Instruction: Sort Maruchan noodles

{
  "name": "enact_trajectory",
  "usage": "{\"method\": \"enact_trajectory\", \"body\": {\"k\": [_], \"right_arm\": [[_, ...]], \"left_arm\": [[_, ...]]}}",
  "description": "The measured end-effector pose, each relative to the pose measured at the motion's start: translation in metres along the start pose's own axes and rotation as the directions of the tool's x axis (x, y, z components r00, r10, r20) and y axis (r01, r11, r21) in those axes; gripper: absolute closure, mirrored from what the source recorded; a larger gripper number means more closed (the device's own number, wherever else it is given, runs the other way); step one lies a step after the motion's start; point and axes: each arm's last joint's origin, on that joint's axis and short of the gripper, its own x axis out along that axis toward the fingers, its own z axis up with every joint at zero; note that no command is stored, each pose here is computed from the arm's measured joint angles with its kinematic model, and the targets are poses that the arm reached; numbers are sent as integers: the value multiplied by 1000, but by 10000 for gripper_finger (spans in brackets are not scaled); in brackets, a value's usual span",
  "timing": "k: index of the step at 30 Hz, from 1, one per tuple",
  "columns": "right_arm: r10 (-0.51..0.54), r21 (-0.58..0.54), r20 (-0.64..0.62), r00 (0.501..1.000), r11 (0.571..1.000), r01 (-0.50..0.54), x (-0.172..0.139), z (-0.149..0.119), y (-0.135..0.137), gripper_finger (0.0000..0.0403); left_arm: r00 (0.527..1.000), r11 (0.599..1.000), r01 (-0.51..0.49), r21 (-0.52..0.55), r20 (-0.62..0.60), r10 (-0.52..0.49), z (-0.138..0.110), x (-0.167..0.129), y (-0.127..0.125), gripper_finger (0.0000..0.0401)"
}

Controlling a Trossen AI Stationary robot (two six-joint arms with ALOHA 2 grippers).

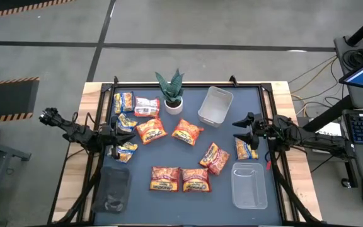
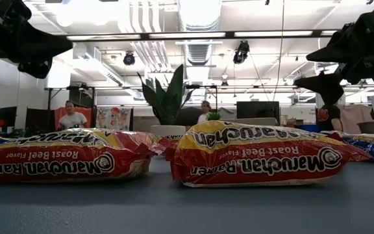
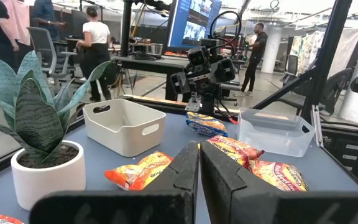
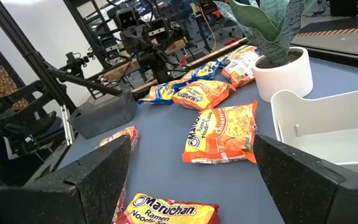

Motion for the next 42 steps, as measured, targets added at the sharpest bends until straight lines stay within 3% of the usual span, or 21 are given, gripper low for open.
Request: {"method": "enact_trajectory", "body": {"k": [7,14,19,23,28,36,38,41,42], "right_arm": [[1,-4,2,1000,1000,-1,0,0,0,75],[-22,-284,38,999,958,32,0,3,0,75],[-22,-348,39,999,937,34,0,3,0,75],[-21,-314,41,999,949,33,0,3,0,75],[-21,-126,42,999,992,26,0,3,0,75],[-169,-96,182,969,977,189,-1,12,-2,75],[-162,-100,215,963,977,187,-2,15,-1,75],[-126,-114,293,948,980,166,-2,22,2,75],[-113,-116,320,941,981,157,-3,25,4,75]], "left_arm": [[1000,1000,0,0,0,0,0,0,0,401],[1000,1000,0,0,0,0,0,0,0,401],[1000,1000,0,0,0,0,0,0,0,401],[1000,1000,0,0,0,0,0,0,0,401],[1000,1000,0,0,0,0,0,0,0,401],[1000,1000,0,0,0,0,0,0,0,401],[1000,999,2,-49,14,-1,2,0,0,401],[997,953,28,-302,80,-4,9,0,-1,401],[995,942,39,-333,103,-4,12,0,-1,401]]}}
